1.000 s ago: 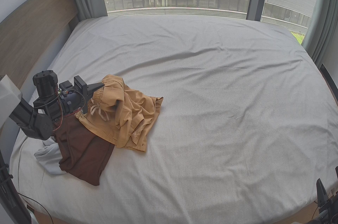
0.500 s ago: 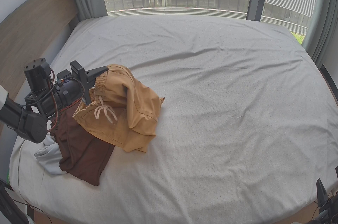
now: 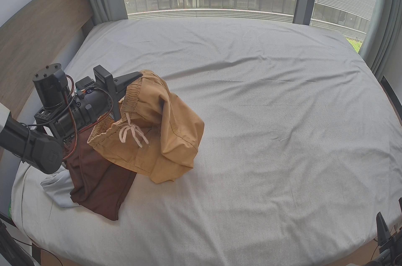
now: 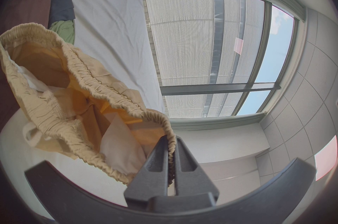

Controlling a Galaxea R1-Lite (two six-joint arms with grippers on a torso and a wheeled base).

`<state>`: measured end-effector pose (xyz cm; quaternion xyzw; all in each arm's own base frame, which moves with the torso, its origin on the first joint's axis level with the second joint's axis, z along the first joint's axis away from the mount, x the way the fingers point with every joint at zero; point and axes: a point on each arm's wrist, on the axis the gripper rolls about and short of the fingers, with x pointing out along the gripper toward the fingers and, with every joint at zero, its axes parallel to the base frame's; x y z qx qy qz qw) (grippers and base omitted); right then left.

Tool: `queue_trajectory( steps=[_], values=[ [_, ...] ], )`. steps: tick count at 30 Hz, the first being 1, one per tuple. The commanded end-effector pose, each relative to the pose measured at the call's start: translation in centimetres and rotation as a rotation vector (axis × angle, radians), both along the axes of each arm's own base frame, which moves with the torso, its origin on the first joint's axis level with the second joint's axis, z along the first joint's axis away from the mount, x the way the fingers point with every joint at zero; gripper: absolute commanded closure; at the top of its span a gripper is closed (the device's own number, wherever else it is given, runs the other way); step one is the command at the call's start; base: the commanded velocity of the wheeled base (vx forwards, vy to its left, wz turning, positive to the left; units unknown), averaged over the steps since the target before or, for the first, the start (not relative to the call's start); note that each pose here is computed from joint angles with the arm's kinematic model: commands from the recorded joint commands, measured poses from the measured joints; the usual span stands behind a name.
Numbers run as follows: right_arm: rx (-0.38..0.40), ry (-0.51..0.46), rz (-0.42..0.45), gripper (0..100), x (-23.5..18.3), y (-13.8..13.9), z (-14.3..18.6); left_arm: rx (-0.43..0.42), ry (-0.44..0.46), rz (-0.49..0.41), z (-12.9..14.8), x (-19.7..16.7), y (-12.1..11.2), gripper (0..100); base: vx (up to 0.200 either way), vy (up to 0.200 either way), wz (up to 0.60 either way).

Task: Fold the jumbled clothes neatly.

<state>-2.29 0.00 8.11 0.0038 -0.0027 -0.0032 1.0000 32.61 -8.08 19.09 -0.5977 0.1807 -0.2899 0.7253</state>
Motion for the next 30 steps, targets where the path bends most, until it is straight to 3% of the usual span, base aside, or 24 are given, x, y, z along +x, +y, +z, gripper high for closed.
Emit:
queue_trajectory(
  steps=[1,12,22,30],
  values=[
    [0.000,0.002,-0.001,0,0.0,0.0,-0.5,-0.009,-0.057,-0.017,0.5,-0.3,-1.5,100,0.000,0.000,0.00],
    [0.000,0.002,-0.001,0,0.0,0.0,-0.5,-0.014,-0.092,-0.145,1.2,-2.8,-3.6,100,0.000,0.000,0.00],
    [0.000,0.002,-0.001,0,0.0,0.0,-0.5,-0.034,-0.136,-0.201,2.5,-4.5,-5.5,100,0.000,0.000,0.00],
    [0.000,0.001,-0.001,0,0.0,0.0,-0.5,-0.064,-0.167,-0.269,3.6,-6.5,-8.4,100,0.000,0.000,0.00]
  ],
)
